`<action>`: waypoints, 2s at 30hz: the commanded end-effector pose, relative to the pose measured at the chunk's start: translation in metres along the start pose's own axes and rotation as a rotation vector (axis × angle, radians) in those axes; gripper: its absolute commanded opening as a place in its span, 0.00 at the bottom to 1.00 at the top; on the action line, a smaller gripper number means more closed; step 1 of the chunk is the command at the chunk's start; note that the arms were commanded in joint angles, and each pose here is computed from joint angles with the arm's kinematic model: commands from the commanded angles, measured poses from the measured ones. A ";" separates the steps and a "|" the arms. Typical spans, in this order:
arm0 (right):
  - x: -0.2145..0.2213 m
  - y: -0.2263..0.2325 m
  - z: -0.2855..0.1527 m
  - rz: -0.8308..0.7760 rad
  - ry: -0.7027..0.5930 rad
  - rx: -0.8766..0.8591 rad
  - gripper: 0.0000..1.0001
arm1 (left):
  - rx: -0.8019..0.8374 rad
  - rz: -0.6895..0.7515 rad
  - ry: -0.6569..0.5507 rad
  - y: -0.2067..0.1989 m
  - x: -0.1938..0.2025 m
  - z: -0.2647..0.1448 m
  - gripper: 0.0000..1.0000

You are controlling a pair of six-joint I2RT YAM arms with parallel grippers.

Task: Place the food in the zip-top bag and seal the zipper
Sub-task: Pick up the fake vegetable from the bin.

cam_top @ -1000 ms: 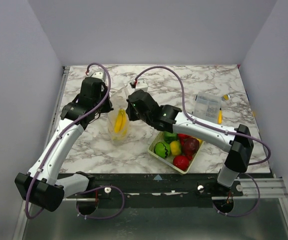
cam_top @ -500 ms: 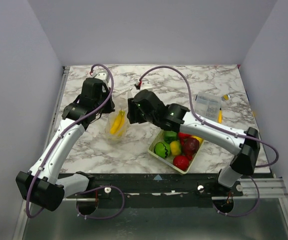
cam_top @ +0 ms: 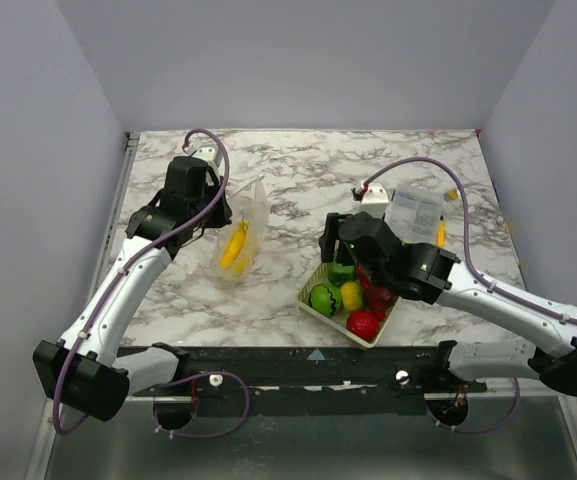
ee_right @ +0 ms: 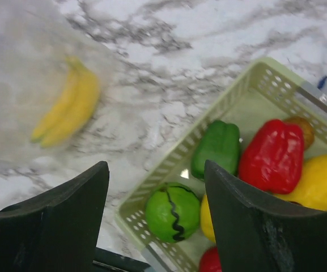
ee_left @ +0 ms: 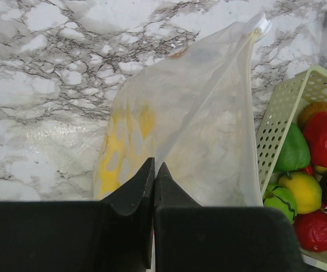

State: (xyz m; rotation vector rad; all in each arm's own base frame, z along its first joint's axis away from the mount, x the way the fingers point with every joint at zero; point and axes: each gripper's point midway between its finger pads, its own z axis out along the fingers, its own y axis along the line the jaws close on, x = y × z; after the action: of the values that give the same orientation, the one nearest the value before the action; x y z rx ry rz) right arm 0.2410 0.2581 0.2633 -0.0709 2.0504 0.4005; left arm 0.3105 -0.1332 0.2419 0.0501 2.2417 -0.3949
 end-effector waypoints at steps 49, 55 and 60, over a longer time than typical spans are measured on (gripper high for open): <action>0.086 -0.075 0.067 0.016 0.172 0.270 0.28 | 0.086 -0.005 0.012 -0.012 0.002 0.004 0.00; 0.048 -0.059 0.052 -0.055 0.042 0.103 0.01 | 0.099 -0.007 0.017 -0.015 0.003 0.004 0.00; 0.005 -0.010 0.042 -0.067 -0.084 -0.147 0.01 | 0.113 -0.007 0.015 -0.017 0.003 0.003 0.00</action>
State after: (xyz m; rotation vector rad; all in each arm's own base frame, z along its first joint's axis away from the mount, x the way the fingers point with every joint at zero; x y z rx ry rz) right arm 0.2720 0.2285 0.1975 -0.0612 2.0856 0.3134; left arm 0.3083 -0.1458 0.2400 0.0894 2.2483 -0.4862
